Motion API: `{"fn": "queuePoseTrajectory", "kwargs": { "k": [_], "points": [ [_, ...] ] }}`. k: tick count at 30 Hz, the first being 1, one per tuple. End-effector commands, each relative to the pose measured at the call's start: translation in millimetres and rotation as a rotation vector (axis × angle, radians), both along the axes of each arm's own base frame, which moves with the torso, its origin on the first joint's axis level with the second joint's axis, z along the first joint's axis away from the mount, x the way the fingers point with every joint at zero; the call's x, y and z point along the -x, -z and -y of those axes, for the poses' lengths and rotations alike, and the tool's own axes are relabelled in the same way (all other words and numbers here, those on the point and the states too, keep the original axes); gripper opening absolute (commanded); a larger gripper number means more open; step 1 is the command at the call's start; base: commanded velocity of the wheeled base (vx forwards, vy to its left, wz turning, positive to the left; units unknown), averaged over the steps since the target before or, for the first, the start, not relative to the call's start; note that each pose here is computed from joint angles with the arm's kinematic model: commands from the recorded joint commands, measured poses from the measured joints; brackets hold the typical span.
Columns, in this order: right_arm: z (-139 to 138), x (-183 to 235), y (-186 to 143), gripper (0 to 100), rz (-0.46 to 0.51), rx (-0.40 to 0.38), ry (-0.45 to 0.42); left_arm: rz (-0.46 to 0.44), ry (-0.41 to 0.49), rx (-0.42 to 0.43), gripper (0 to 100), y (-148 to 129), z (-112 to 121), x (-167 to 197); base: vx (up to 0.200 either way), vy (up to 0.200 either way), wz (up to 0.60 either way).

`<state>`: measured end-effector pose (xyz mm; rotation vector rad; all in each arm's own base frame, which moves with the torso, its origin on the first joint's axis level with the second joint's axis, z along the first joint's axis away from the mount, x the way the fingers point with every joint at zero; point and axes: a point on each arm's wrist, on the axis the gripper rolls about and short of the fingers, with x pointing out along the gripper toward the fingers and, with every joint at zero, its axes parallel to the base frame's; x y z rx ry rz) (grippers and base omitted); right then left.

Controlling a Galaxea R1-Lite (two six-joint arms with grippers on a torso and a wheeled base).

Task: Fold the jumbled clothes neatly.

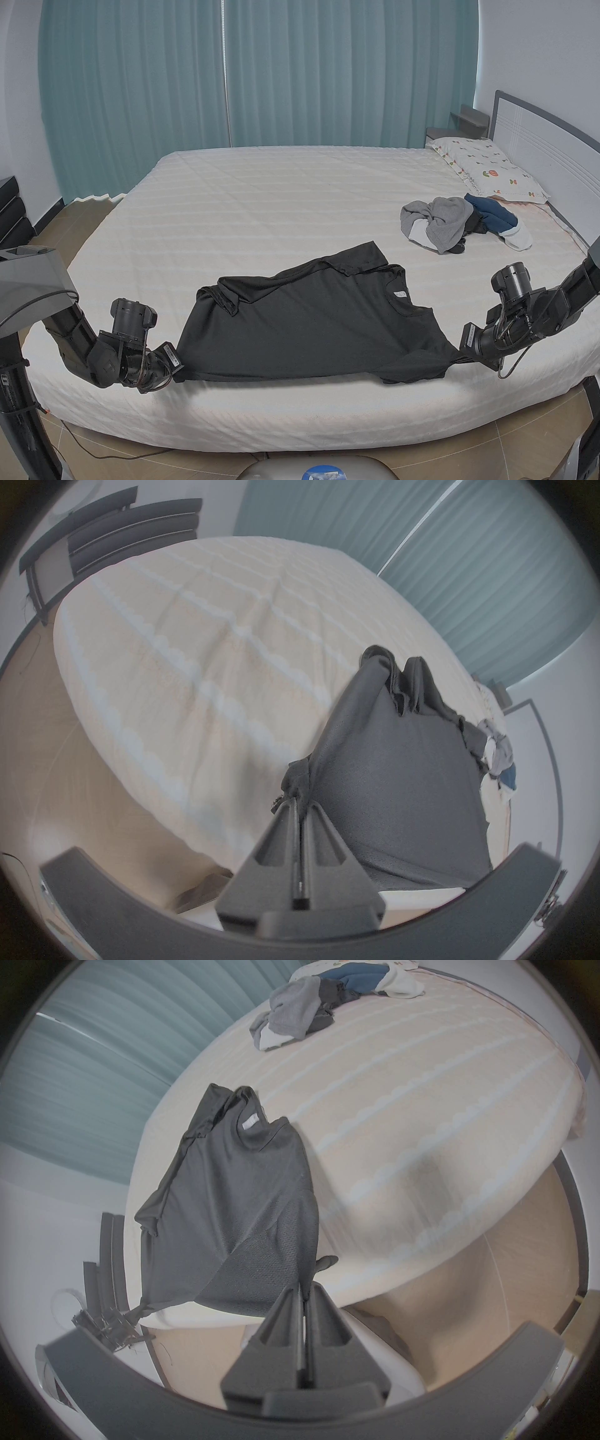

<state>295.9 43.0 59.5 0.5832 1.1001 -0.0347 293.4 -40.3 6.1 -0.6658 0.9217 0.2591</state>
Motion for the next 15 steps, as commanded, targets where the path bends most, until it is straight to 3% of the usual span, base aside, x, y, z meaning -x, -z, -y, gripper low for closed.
{"fn": "queuePoseTrajectory", "kwargs": {
  "k": [1, 10, 15],
  "points": [
    [2, 7, -9, 0, 0.005, 0.026, -0.035, -0.032, 0.029, -0.023, 0, 0, 1, 6, 0.0, 0.0, 0.0],
    [11, 18, -21, 0, -0.019, 0.06, -0.048, -0.116, 0.099, -0.069, 0, 7, 6, 18, 0.0, 0.0, 0.0],
    [11, 18, -8, 0, -0.077, 0.083, -0.09, -0.138, 0.117, -0.075, 0, 11, 10, 23, 0.0, 0.0, 0.0]
  ]
}}
